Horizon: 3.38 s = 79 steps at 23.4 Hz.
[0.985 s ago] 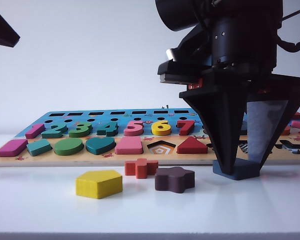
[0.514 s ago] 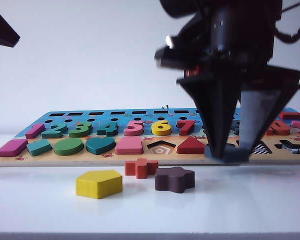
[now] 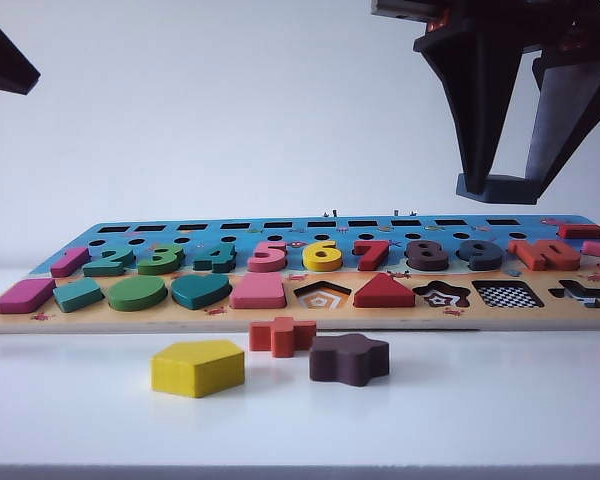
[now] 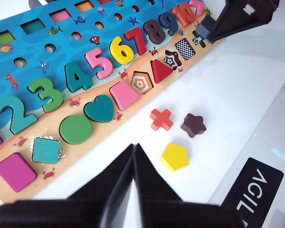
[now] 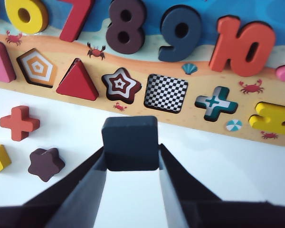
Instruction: Insert the cube into the slot.
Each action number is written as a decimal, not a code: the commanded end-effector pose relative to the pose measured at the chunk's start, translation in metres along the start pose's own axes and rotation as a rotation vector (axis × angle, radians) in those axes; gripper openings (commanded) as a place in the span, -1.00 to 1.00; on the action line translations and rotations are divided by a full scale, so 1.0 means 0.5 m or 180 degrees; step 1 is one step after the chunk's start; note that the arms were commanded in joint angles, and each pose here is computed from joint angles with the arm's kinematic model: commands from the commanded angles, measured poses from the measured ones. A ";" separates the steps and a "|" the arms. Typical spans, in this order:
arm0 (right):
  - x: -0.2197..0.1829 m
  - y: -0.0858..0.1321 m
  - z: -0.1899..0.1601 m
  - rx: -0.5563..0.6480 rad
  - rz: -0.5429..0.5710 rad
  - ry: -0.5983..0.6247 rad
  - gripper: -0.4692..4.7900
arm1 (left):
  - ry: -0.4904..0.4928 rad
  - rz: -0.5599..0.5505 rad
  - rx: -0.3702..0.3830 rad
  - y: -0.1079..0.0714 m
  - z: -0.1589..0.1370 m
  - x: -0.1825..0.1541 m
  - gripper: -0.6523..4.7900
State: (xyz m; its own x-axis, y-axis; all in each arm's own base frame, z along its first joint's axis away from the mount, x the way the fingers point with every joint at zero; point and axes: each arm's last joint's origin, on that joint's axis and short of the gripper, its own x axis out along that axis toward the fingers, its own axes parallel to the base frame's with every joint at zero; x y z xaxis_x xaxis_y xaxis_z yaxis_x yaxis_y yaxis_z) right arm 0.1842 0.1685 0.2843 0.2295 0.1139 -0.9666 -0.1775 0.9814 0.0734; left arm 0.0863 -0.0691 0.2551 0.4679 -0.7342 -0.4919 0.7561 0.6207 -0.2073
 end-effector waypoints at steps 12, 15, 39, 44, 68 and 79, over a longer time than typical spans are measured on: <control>0.058 -0.022 0.023 0.0325 -0.0147 -0.0050 -0.85 | -0.0047 -0.0012 0.0032 -0.001 0.004 -0.001 -0.74; 0.076 -0.017 0.028 0.0320 -0.0133 0.0026 -0.85 | -0.0047 -0.0012 0.0032 -0.001 0.004 -0.001 -0.74; 0.112 -0.030 0.050 0.0434 -0.0249 0.0104 -0.85 | -0.0047 -0.0012 0.0032 -0.001 0.004 -0.001 -0.74; 0.112 -0.028 0.051 0.0440 -0.0171 0.0113 -0.83 | -0.0048 -0.0012 0.0033 -0.001 0.004 -0.001 -0.74; 0.112 -0.025 0.052 0.0442 -0.0070 0.0128 -0.32 | -0.0047 -0.0012 0.0032 -0.001 0.004 -0.001 -0.74; 0.112 -0.025 0.052 0.0425 -0.0069 0.0128 -0.05 | -0.0048 -0.0012 0.0033 -0.001 0.004 -0.001 -0.74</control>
State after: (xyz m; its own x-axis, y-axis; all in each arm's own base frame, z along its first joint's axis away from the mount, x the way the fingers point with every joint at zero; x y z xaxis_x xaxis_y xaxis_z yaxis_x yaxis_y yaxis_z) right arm 0.2227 0.1645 0.2339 0.1719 0.0677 -0.9828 -0.0369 0.9974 0.0622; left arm 0.0863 -0.0691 0.2551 0.4679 -0.7342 -0.4919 0.7560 0.6208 -0.2076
